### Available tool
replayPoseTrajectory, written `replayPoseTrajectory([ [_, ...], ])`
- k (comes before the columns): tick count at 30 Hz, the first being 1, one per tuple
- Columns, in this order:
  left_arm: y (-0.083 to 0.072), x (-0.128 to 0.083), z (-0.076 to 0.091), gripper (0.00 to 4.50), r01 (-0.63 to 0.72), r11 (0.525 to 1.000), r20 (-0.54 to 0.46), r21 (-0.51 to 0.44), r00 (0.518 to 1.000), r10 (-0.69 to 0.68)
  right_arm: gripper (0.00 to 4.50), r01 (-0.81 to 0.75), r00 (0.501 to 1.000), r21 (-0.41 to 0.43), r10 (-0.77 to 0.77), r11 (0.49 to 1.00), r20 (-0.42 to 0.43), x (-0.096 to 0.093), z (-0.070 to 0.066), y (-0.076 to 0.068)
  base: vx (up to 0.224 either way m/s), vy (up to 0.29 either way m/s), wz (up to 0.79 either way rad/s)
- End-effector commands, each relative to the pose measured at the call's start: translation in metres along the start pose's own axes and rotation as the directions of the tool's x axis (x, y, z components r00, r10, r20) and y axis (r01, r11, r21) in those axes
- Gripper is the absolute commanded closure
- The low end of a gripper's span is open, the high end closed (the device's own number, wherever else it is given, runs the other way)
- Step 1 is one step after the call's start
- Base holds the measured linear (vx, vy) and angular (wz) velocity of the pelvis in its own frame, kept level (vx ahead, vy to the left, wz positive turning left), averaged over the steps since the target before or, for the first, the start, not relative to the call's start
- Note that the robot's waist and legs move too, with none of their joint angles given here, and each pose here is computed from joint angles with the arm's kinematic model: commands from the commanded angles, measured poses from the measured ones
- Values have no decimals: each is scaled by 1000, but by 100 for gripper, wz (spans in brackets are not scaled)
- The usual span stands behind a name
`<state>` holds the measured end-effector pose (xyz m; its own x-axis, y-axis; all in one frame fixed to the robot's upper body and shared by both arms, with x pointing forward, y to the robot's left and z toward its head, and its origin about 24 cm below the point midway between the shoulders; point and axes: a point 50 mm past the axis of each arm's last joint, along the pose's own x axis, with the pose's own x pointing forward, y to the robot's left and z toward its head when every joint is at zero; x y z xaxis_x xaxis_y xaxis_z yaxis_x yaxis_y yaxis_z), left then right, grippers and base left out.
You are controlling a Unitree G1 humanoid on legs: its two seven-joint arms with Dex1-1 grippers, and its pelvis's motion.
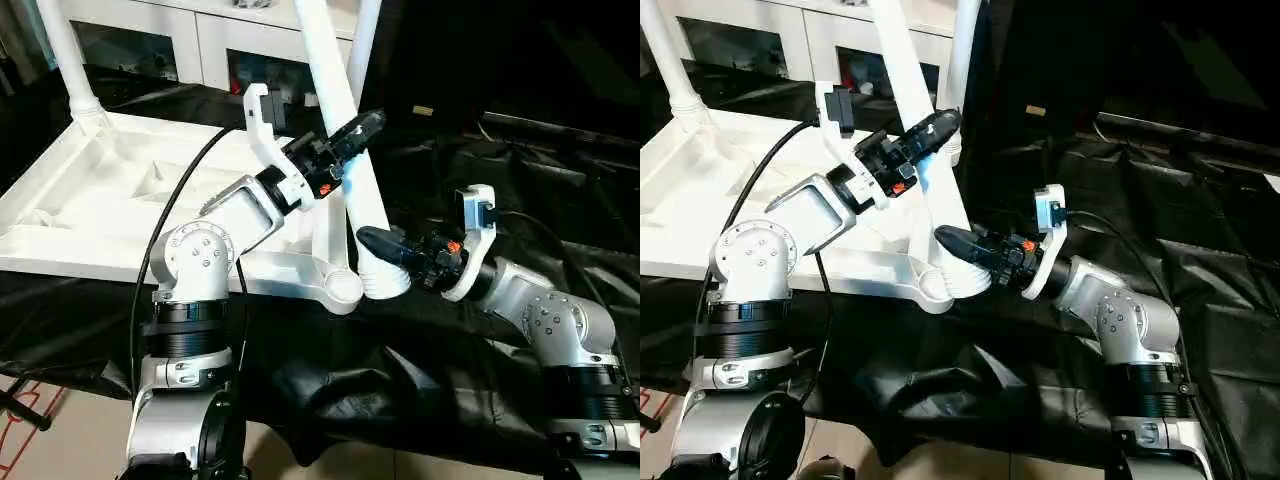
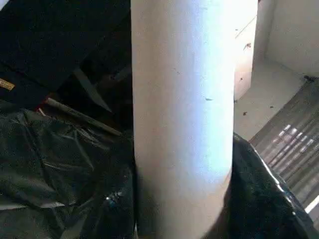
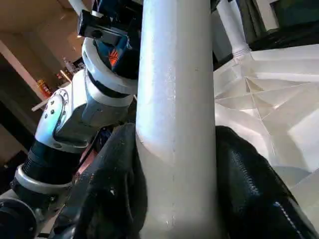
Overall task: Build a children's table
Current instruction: Pick table leg
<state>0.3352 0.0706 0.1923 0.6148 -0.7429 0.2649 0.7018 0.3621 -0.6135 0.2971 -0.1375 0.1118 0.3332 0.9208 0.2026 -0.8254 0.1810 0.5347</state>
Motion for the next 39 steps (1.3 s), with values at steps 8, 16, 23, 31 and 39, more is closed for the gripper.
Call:
replayPoseTrajectory([
  [8, -6, 7, 1, 265, 19, 1000, -12, -6, 1000, -20, 226, 24, 1000, -27, -24, 999, -13, -3, 5, -2, 0, 0, 0],
  [16, -3, 6, 3, 265, 0, 1000, -13, 13, 1000, 0, 144, 30, 1000, 163, -29, 986, -10, 1, 8, -3, 0, 0, 0],
  [23, -2, 6, 3, 265, -7, 999, -23, 36, 1000, 8, 98, -47, 998, 156, 54, 987, -44, 3, 11, 10, 0, 0, 0],
  [31, -2, 8, 3, 266, -5, 972, -113, 234, 993, 33, 97, 175, 962, -170, -205, 970, -179, 9, 20, 1, 0, 0, 0],
  [39, -9, 12, 1, 266, 41, 922, -178, 385, 984, 30, 97, 176, 967, -283, -219, 943, -131, 25, 31, -2, 0, 0, 0],
])
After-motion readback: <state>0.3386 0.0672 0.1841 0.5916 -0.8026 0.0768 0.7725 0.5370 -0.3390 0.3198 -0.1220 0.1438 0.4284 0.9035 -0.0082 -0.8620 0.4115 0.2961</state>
